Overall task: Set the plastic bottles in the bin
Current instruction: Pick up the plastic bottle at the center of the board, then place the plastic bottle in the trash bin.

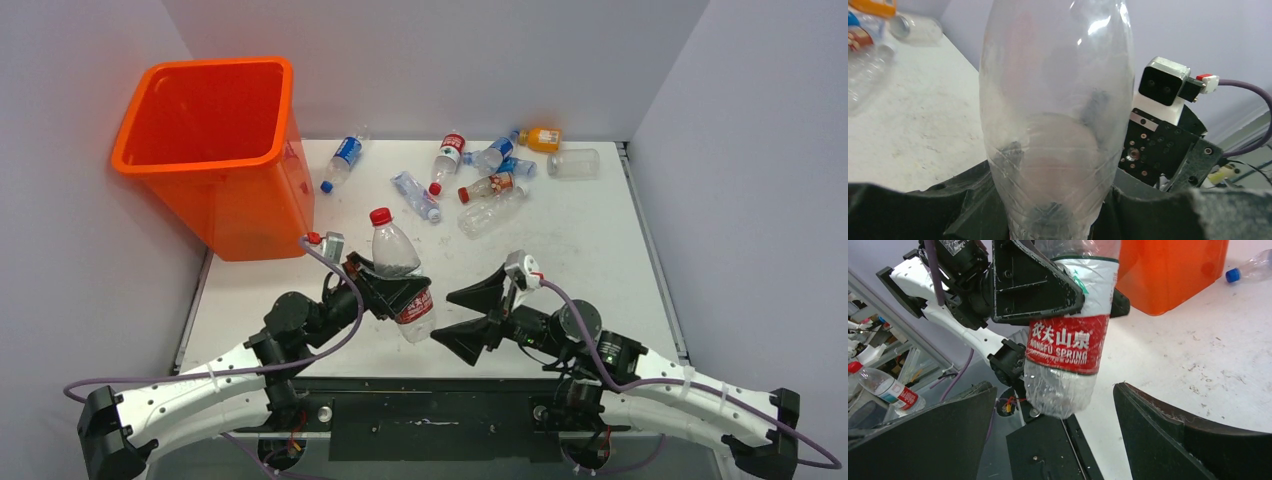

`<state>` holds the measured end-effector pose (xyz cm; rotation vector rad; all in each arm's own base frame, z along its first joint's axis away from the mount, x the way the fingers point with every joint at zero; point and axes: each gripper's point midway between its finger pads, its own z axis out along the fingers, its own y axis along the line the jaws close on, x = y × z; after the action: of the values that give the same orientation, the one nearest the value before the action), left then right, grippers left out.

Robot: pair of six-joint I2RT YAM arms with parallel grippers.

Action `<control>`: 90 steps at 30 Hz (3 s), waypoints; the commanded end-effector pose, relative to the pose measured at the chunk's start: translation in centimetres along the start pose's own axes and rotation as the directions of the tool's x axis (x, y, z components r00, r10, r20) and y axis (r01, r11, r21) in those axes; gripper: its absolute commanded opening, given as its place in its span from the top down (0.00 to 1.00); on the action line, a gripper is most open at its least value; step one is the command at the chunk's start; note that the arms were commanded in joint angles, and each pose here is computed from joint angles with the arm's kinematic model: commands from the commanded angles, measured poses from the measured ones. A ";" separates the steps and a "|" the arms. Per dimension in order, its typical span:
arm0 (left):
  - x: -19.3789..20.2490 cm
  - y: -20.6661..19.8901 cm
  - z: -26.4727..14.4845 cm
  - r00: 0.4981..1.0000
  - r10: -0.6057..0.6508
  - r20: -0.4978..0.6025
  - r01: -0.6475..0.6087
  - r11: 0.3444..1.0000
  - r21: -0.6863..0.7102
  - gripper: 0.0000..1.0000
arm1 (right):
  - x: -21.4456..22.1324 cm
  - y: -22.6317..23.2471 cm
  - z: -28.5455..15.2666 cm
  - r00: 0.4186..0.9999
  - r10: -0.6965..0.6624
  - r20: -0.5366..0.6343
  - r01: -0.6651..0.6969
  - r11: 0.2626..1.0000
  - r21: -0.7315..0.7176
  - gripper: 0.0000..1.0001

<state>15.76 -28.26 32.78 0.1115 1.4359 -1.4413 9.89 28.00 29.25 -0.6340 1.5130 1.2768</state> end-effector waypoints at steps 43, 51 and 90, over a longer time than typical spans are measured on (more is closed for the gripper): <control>-8.3 -7.1 1.6 0.985 0.173 -0.003 -0.172 0.985 0.004 0.03 | 1.3 1.0 1.1 0.987 -0.147 0.058 0.147 0.989 0.003 0.77; -7.4 -7.4 3.2 0.986 0.158 -0.056 -0.157 0.987 0.031 0.27 | 1.8 1.5 1.3 0.987 -0.155 0.046 0.156 0.988 -0.005 0.79; -16.1 -6.6 -0.4 0.899 0.425 0.108 -0.404 0.898 -0.173 1.00 | -1.3 5.1 2.9 0.996 0.022 0.081 -0.018 0.998 -0.054 0.10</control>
<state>17.65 -25.96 43.06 0.2409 1.4556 -1.2149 7.63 31.69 27.02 -0.7199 1.5173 1.1894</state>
